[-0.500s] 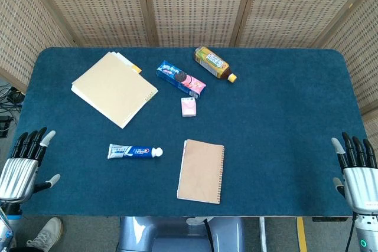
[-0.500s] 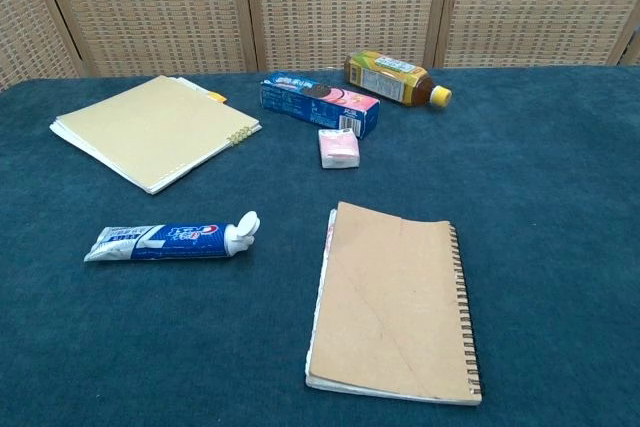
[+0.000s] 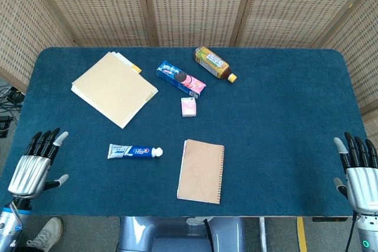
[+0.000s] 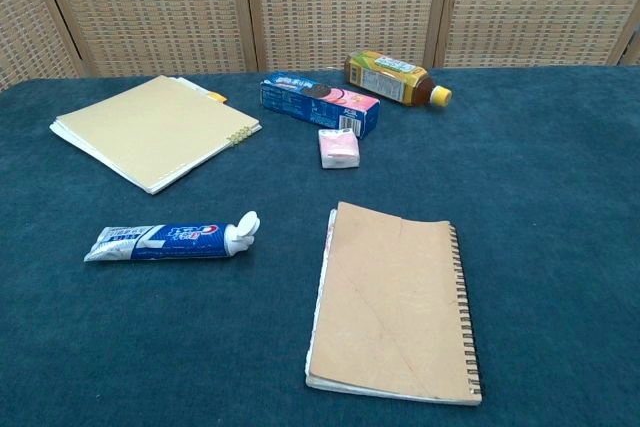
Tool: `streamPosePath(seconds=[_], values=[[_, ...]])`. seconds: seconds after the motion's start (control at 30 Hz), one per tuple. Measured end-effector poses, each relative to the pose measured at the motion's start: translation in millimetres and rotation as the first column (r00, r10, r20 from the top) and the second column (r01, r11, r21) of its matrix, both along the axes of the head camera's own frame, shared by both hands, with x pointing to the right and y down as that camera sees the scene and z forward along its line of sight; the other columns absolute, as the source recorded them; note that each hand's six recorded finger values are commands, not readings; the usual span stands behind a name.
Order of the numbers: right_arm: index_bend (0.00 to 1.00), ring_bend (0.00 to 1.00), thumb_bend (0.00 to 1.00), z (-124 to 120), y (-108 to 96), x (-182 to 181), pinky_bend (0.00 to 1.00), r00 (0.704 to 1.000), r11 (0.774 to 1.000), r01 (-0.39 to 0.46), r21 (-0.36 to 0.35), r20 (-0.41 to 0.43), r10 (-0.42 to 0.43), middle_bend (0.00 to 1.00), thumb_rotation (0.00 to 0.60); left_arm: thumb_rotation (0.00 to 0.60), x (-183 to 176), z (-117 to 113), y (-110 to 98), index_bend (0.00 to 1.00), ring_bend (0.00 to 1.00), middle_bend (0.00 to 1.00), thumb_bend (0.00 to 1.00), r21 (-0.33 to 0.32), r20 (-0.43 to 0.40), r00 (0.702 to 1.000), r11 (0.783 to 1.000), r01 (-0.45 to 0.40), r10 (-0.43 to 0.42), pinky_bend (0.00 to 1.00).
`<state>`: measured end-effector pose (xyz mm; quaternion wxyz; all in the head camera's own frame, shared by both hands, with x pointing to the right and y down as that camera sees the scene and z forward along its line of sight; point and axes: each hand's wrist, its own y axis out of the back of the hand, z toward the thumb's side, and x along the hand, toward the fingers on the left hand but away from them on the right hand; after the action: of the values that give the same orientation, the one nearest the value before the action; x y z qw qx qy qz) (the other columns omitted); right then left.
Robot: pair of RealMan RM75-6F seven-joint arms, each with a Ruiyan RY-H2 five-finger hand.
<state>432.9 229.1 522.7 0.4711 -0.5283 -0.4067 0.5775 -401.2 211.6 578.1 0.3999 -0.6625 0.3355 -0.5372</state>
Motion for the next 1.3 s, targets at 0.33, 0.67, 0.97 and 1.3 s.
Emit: streamPosePath(seconds=[0.33, 0.67, 0.97, 1.3], values=[[0.0, 0.0, 0.0, 0, -4, 11, 0.0, 0.999, 0.999, -0.038, 0.0, -0.014, 0.038, 0.0, 0.6, 0.6, 59, 84, -37, 0.11, 0.24, 0.15, 0.05, -0.134, -0.099, 0.975, 0.969, -0.209, 0.197, 0.3], [0.0, 0.0, 0.0, 3, -7, 17, 0.0, 0.998, 0.998, -0.063, -0.009, -0.027, 0.063, 0.0, 0.6, 0.6, 104, 122, -60, 0.29, 0.35, 0.31, 0.19, -0.161, -0.094, 0.945, 0.932, -0.324, 0.312, 0.38], [0.0, 0.0, 0.0, 5, -7, 18, 0.0, 0.997, 0.998, -0.067, -0.014, -0.031, 0.066, 0.0, 0.6, 0.6, 111, 134, -62, 0.3, 0.36, 0.31, 0.26, -0.188, -0.041, 0.933, 0.915, -0.358, 0.357, 0.38], [0.0, 0.0, 0.0, 5, -7, 20, 0.0, 0.997, 0.997, -0.073, -0.016, -0.032, 0.073, 0.0, 0.6, 0.6, 120, 142, -60, 0.3, 0.36, 0.31, 0.26, -0.231, -0.055, 0.929, 0.901, -0.368, 0.365, 0.38]])
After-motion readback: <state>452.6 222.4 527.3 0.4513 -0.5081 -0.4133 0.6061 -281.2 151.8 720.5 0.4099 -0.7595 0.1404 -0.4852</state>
